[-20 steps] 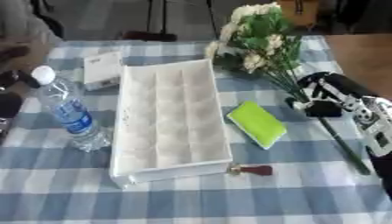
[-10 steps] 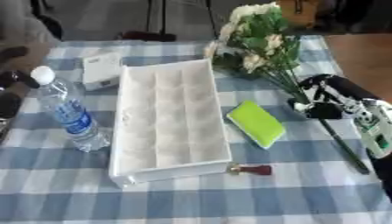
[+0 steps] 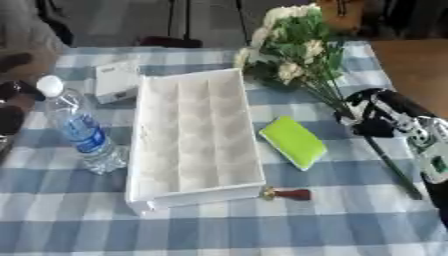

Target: Pick up objects on the table and place them in the box.

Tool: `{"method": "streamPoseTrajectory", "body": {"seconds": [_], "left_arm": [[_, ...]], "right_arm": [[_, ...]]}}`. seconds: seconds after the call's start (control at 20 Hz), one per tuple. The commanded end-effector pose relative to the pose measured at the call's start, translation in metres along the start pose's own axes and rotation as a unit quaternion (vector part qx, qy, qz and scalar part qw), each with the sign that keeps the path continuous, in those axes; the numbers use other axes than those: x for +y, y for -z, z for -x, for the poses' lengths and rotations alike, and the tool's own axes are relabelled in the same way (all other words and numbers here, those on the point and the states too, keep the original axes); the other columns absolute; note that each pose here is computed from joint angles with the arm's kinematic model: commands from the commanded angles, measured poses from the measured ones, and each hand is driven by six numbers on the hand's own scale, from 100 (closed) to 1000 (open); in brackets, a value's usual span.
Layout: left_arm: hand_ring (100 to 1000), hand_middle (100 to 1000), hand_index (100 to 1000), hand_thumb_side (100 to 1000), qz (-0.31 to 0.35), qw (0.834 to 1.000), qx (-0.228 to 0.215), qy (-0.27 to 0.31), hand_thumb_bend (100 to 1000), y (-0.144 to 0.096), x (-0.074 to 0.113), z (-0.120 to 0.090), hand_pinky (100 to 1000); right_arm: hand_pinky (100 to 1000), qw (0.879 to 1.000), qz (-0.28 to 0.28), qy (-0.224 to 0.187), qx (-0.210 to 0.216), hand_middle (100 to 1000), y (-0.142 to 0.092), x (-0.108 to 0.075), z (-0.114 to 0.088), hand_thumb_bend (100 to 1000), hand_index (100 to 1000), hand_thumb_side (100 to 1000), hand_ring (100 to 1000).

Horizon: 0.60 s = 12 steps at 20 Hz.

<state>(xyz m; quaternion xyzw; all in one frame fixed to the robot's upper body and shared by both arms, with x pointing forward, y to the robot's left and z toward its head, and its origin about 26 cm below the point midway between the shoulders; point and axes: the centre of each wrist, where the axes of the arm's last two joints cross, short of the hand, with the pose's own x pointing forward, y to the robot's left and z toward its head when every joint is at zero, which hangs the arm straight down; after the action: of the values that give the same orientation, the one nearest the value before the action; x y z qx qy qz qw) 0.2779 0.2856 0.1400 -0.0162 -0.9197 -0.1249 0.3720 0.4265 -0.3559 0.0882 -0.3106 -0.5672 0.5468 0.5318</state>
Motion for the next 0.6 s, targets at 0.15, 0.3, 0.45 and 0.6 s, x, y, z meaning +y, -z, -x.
{"method": "streamPoseTrajectory", "body": {"seconds": [0.15,0.3,0.45,0.6], "left_arm": [[805,949,938,324,0.007,1.0,-0.015,0.004,667,0.0055,0.0018,-0.007,482],[805,949,938,323,0.008,1.0,-0.018,0.004,667,0.0062,0.0015,-0.0071,482],[805,949,938,324,0.009,1.0,-0.017,0.005,667,0.006,0.0013,-0.007,481],[805,949,937,326,0.009,1.0,-0.017,0.004,665,0.006,0.001,-0.0069,480]], "right_arm": [[560,1.0,0.014,-0.009,0.001,741,-0.0046,-0.0183,0.0056,304,855,718,615],[560,1.0,0.013,-0.012,-0.001,742,-0.0041,-0.0195,0.0046,302,855,708,615],[547,1.0,0.004,-0.019,-0.003,738,-0.0028,-0.0173,0.0039,290,854,688,605],[520,1.0,-0.003,-0.028,0.001,731,-0.0024,-0.0156,0.0049,281,854,653,586]]}}
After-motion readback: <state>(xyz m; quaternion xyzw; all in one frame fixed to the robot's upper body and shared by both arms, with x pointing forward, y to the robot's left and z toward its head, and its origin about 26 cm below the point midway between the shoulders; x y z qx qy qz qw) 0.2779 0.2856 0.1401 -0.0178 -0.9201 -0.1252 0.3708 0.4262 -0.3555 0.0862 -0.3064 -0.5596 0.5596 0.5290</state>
